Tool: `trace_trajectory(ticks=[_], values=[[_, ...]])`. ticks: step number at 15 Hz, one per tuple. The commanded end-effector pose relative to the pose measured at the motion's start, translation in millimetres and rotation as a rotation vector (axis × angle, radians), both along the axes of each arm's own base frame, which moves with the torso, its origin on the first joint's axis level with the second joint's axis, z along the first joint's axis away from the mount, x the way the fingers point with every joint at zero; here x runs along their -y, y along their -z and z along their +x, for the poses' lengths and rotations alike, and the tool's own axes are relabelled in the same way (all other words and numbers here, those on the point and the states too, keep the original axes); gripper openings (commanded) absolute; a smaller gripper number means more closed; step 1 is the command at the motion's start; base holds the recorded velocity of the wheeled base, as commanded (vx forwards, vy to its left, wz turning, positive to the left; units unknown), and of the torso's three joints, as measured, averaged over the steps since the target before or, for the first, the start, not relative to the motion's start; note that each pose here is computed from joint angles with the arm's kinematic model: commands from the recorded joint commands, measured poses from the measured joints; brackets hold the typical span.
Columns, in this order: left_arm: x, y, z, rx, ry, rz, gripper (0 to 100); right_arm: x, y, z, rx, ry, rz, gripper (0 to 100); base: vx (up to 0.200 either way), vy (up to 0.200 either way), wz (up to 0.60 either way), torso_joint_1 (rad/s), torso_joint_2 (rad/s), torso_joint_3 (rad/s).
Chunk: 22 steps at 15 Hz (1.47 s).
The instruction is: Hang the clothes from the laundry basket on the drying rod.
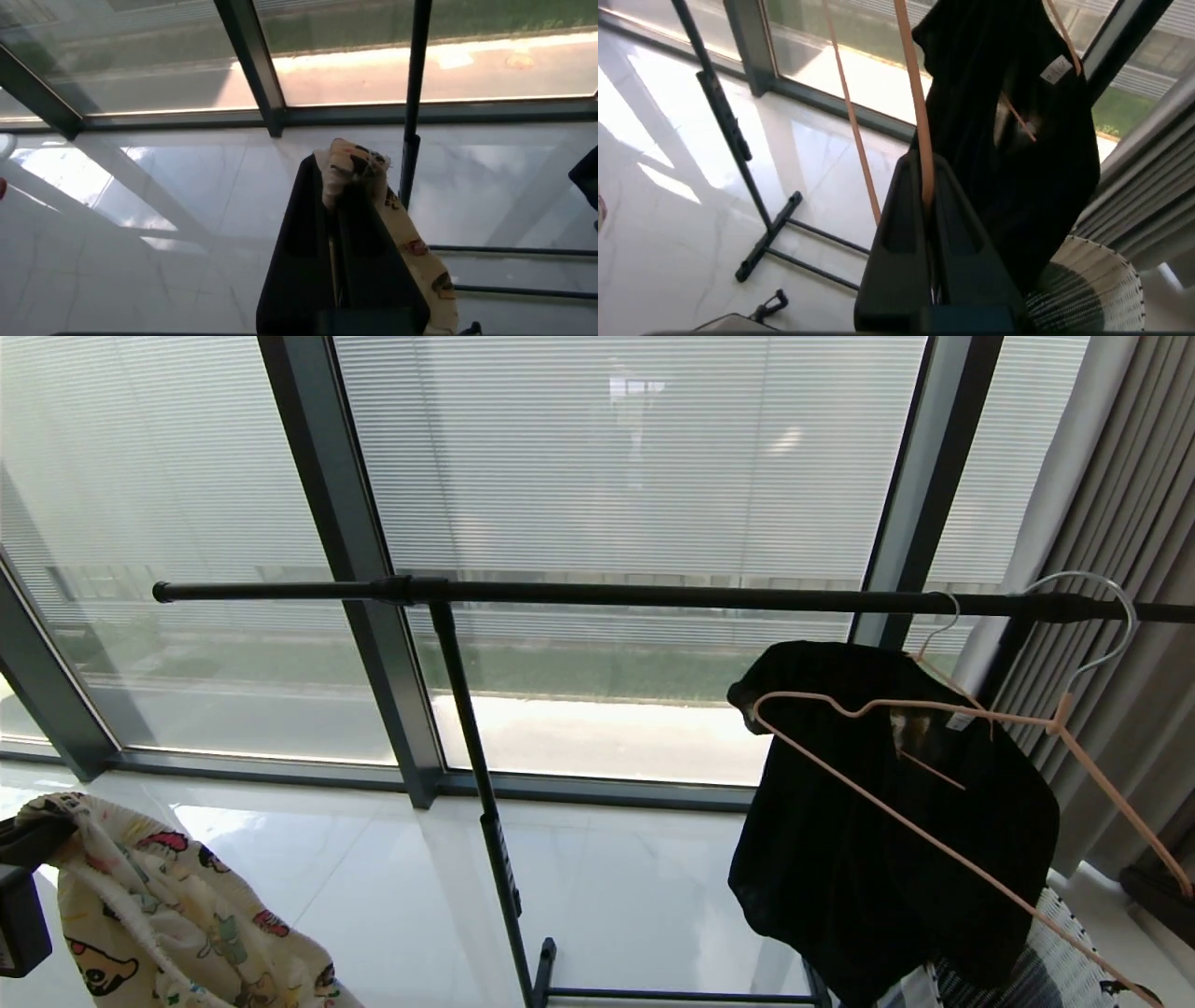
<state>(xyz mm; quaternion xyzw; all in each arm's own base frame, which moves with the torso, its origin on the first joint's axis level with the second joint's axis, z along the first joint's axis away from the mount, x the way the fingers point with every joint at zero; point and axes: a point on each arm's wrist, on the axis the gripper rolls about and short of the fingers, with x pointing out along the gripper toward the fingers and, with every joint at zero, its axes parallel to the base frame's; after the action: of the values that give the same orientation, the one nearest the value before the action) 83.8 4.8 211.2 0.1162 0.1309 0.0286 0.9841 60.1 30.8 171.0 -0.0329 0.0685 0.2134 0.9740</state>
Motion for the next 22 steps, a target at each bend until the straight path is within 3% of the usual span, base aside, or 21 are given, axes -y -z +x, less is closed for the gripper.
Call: trace_trajectory(ticks=[1, 4, 6, 9, 11, 13, 14, 15, 18, 22], values=[[2.0, -1.0, 1.0, 0.001, 0.023, 0.001, 0, -1.8, -0.7, 0.6, -0.024, -0.055, -0.006, 0, -0.200, 0.000, 0.00, 0.007, 0.01, 0.012], [5.3, -1.2, 1.7, -0.001, 0.062, 0.001, 0, -3.8, -4.0, 1.1, -0.041, -0.125, -0.006, 0, -0.133, 0.000, 0.00, 0.000, 0.00, 0.002], [13.7, -2.6, 6.4, -0.007, 0.152, -0.008, 0, -5.2, -2.9, -0.7, -0.083, -0.215, -0.007, 0, 0.000, 0.000, 0.00, 0.000, 0.00, 0.000], [31.3, -7.6, 32.5, -0.003, 0.267, -0.020, 0, -9.1, -2.7, 1.6, -0.113, -0.313, -0.002, 0, 0.000, 0.000, 0.00, 0.000, 0.00, 0.000], [48.8, -8.9, 58.7, -0.049, 0.271, -0.041, 0, -16.2, -4.3, 5.1, -0.126, -0.394, -0.020, 0, 0.000, 0.000, 0.00, 0.000, 0.00, 0.000], [74.8, -7.9, 81.5, -0.093, 0.238, -0.107, 0, -26.7, -4.9, 8.7, -0.144, -0.472, -0.036, 0, 0.000, 0.000, 0.00, 0.000, 0.00, 0.000], [76.0, -7.5, 82.2, -0.096, 0.237, -0.109, 0, -27.2, -5.2, 9.1, -0.143, -0.474, -0.036, 0, 0.000, 0.000, 0.00, 0.000, 0.00, 0.000], [101.9, -2.3, 102.1, -0.133, 0.187, -0.157, 0, -39.9, -8.9, 10.7, -0.153, -0.567, -0.047, 0, 0.000, 0.000, 0.00, 0.000, 0.00, 0.000], [126.5, -0.1, 121.7, -0.149, 0.194, -0.157, 0, -55.1, -18.1, 23.0, -0.120, -0.595, -0.031, 0, 0.000, 0.000, 0.00, 0.000, 0.00, 0.000], [142.7, 4.1, 120.4, -0.169, 0.250, -0.144, 0, -69.9, -26.5, 32.6, -0.101, -0.625, -0.019, 0, 0.000, 0.000, 0.00, 0.000, 0.00, 0.000]])
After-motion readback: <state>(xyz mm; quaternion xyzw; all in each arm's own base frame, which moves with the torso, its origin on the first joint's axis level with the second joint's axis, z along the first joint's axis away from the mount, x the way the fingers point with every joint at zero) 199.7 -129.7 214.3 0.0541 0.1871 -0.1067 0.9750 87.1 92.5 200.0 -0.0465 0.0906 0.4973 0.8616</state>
